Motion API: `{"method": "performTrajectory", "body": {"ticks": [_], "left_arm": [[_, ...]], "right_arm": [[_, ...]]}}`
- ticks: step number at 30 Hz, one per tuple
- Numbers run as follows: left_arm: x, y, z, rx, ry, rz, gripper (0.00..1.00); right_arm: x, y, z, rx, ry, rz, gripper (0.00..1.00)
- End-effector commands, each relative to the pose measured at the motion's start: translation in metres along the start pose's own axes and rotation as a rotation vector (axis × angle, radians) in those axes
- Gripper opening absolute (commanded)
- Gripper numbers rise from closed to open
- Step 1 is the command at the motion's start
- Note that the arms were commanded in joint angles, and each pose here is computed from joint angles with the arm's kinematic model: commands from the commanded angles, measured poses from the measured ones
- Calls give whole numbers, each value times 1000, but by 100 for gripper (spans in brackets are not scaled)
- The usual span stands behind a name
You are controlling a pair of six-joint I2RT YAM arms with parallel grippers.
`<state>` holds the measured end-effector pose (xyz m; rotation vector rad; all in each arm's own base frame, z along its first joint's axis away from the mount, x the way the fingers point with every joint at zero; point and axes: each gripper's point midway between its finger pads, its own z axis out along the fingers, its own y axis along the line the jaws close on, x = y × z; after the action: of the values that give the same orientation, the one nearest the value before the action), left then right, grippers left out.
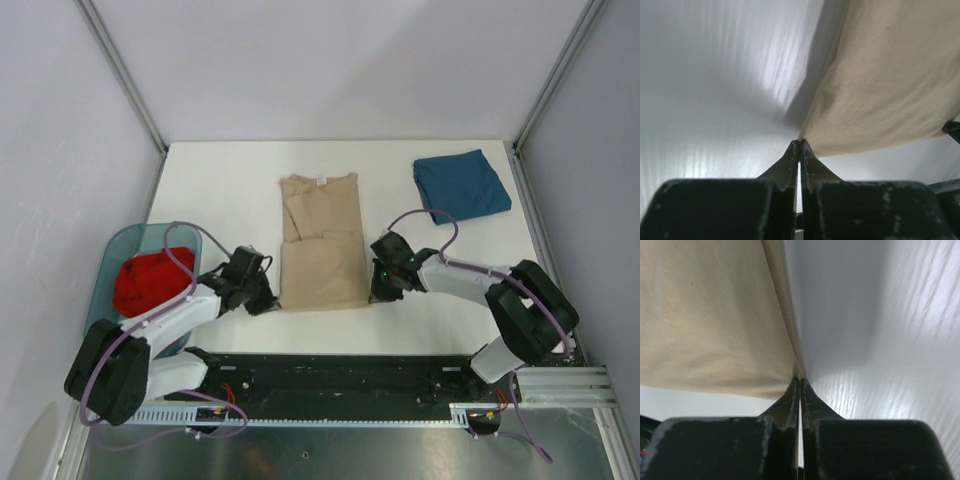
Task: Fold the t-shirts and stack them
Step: Grab one side of the 2/3 rectangular tshirt with both arms
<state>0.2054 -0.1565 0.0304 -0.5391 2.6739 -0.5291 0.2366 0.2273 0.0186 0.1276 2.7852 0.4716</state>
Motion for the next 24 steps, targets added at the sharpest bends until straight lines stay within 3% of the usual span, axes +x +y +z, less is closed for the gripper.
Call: {"method": "performTrajectory", "body": {"ticks": [1,5,10,14,24], "left_arm": [[27,24,-7,-18,58,27,7],[35,25,-12,16,65,34,22],[34,18,-20,71,52,51,33],[37,18,-19,71,72,71,35],[33,5,-19,108,77,82,39]], "right_arm": [[41,-11,-8,39,50,52,0],[50,-14,-12,48,39,75,2],[44,-14,-24,41,-6,95,22],[40,-12,-31,32,-31,106,29],[53,-7,-24,28,9,103,29]]}}
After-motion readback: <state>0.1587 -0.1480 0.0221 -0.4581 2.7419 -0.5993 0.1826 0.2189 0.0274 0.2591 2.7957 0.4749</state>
